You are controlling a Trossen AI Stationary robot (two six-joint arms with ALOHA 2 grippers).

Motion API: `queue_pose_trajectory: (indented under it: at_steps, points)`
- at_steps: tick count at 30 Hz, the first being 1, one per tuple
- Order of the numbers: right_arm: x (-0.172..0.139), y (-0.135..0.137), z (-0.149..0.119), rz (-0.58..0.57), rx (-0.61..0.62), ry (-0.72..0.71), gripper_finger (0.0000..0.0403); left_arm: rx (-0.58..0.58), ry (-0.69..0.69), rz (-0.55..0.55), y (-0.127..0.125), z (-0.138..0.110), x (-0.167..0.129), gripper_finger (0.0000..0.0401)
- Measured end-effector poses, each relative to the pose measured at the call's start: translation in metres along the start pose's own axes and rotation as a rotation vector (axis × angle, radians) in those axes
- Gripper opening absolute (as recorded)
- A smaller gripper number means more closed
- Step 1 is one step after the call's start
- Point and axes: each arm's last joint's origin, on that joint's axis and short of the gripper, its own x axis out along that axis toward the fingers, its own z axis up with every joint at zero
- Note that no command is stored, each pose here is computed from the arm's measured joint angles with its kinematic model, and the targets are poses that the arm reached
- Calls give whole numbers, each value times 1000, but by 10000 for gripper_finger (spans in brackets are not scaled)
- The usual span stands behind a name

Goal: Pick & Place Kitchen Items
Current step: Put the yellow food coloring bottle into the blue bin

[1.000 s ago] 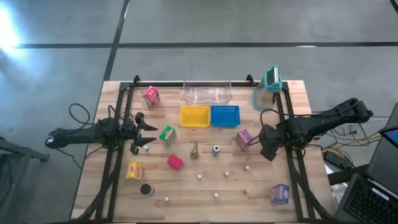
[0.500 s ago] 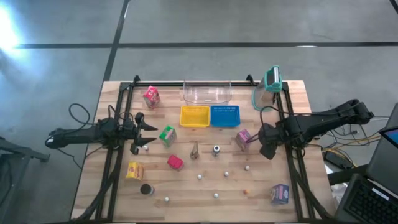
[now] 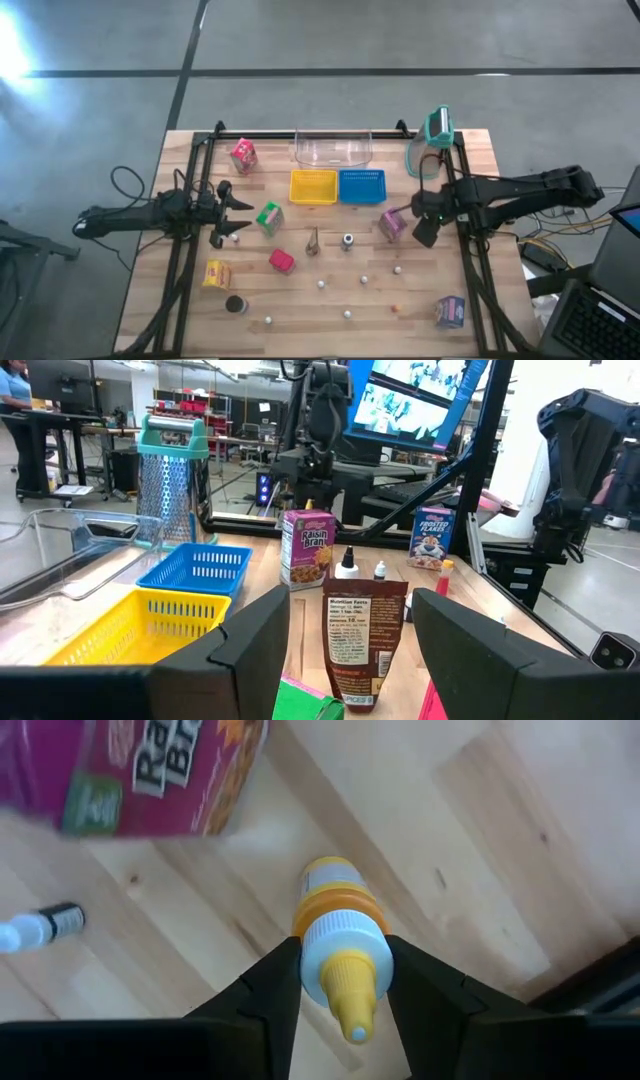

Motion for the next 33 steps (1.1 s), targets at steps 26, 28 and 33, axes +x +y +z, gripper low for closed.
queue_pose_trajectory:
  at_steps: [26,28,33]
  points:
    - [-79,-7,91,-31,-114,-267,129,0,-1,0,0,0,0,218]
    - [-78,-5,104,-43,-136,-254,132,0,-1,-1,0,0,0,218]
    - [-78,0,135,-49,-187,-231,120,0,-1,-1,0,0,0,218]
